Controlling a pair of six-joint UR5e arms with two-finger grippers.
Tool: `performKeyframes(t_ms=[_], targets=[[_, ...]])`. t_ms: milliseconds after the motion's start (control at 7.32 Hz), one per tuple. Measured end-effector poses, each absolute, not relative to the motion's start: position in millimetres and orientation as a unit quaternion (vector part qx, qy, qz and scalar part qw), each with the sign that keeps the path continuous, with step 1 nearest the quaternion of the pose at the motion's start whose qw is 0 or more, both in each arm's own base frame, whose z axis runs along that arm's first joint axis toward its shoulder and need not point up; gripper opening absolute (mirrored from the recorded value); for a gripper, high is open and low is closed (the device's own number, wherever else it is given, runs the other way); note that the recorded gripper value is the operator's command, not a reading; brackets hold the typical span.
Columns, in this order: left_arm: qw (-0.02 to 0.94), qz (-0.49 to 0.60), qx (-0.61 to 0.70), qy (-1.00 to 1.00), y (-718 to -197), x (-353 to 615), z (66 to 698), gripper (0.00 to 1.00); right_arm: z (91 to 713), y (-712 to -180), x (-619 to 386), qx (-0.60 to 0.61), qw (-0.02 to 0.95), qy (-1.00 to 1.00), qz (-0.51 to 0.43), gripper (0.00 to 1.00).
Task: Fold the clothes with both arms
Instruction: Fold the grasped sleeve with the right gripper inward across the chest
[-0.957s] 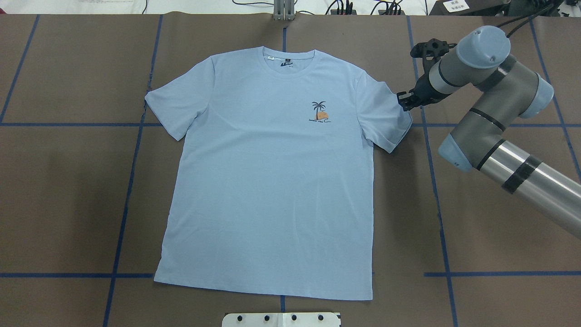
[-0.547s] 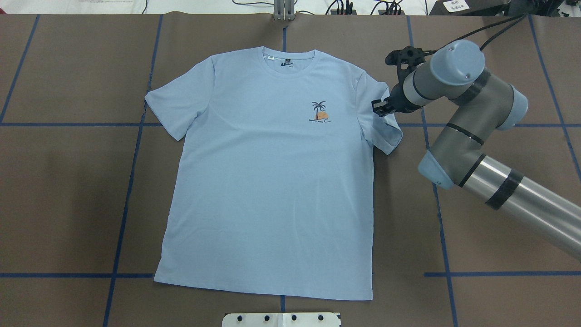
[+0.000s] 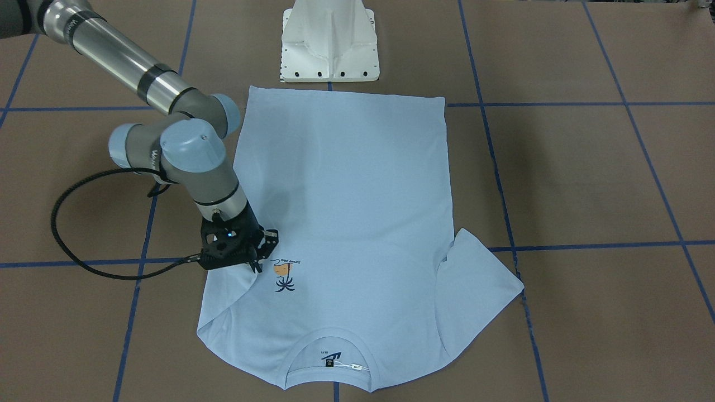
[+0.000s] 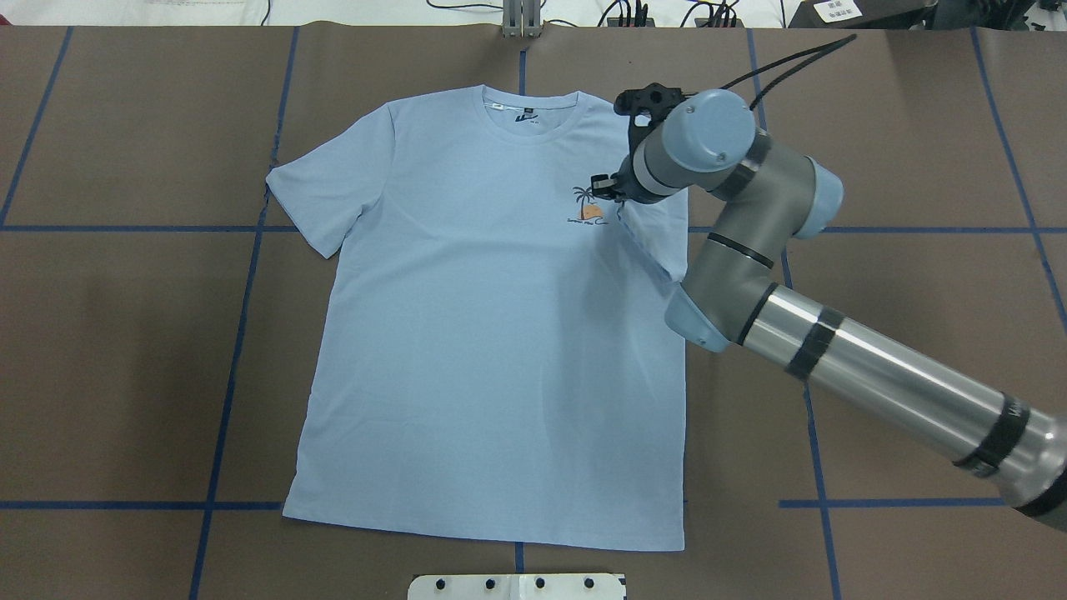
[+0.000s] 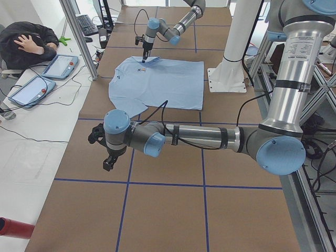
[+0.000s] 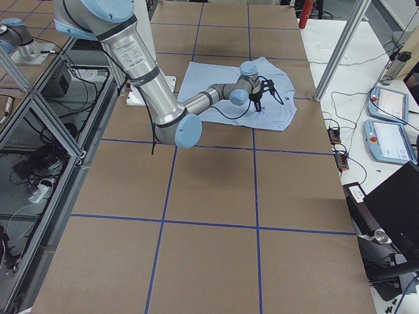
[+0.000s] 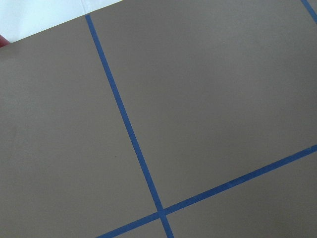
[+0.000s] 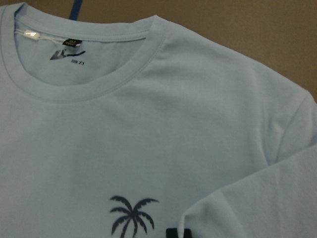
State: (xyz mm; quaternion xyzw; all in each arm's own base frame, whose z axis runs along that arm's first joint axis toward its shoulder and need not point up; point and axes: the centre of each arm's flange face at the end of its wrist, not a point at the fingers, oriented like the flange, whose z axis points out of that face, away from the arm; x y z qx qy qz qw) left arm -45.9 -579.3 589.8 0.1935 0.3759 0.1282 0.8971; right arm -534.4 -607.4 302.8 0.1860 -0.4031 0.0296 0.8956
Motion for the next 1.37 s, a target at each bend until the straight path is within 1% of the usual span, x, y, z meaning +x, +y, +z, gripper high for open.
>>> performKeyframes(t_ms=[273,683,820,957,1366], targets=[[0.897,0.127,0.193,0.376,-580,-46,589,1.00,289,-633,-558,0.192,0.903,-0.382,0.043,0.00],[0.897,0.126,0.193,0.376,-580,-46,589,1.00,272,-643,-568,0.199,0.903,-0.378,0.047,0.00],[0.897,0.126,0.193,0.377,-580,-46,588,1.00,270,-646,-570,0.201,0.904,-0.375,0.048,0.61],[0.897,0.126,0.193,0.377,-580,-46,588,1.00,269,-647,-572,0.202,0.904,-0.374,0.049,1.00],[0.897,0.125,0.194,0.377,-580,-46,587,1.00,267,-649,-572,0.203,0.904,-0.373,0.050,1.00]])
